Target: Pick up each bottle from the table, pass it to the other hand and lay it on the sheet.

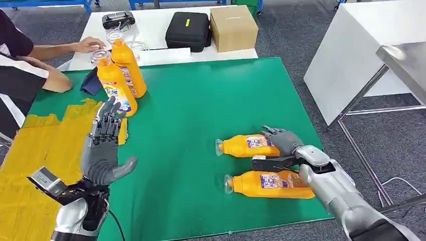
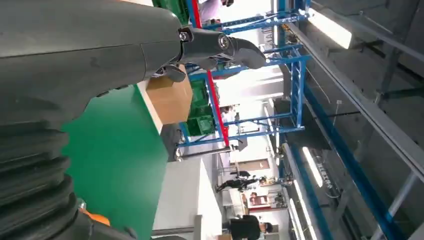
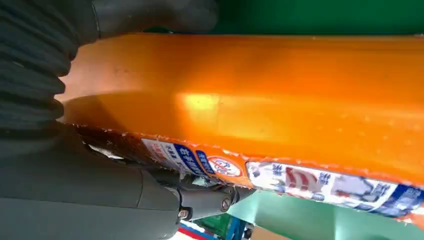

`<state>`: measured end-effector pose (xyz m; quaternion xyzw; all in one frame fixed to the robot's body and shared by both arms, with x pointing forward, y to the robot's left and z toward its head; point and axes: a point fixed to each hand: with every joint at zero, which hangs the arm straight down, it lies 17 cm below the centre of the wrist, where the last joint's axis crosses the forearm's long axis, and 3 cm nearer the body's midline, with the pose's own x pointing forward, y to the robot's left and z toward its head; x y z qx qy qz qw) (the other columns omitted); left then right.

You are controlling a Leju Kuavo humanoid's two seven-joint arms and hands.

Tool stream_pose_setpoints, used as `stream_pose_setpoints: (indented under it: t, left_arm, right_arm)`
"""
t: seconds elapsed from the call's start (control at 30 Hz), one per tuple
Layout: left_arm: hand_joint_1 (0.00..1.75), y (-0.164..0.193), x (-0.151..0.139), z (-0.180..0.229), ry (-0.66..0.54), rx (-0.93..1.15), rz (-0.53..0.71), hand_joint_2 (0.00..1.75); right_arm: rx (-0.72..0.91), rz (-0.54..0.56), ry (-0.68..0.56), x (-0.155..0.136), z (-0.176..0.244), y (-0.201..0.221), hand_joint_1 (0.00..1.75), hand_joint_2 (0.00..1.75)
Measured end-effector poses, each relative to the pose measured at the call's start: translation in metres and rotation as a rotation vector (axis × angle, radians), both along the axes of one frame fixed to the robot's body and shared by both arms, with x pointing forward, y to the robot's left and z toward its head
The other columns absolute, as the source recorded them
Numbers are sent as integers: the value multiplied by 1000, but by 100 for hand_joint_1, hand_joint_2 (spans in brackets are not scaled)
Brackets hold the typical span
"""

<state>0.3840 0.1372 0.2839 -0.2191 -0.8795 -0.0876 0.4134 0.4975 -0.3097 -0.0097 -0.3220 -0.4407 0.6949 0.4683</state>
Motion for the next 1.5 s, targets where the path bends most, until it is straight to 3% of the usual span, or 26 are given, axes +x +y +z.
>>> stream_pose_setpoints:
  t: [0.2, 0.7, 0.93, 1.17, 1.3, 1.5]
  left_arm:
    - [0, -3, -1, 0, 0, -1, -8, 175]
    - [0, -11, -2, -8, 25, 33, -15, 175]
    - [0, -25, -5, -20, 65, 90, -23, 175]
    - [0, -36, 0, -30, 108, 132, -24, 175]
    - [0, -43, 6, -36, 143, 147, -34, 175]
    - [0, -54, 13, -42, 169, 165, -56, 175]
  right_arm:
    - [-36, -16, -4, 4, -2, -4, 175, 175]
    - [-53, -81, -194, 7, 10, 5, 175, 175]
    - [250, -174, -416, -14, 61, 52, 175, 175]
    - [563, -237, -727, -27, 162, 67, 175, 175]
    - [702, -261, -836, -40, 201, 76, 175, 175]
    - [886, -262, -868, -48, 229, 93, 175, 175]
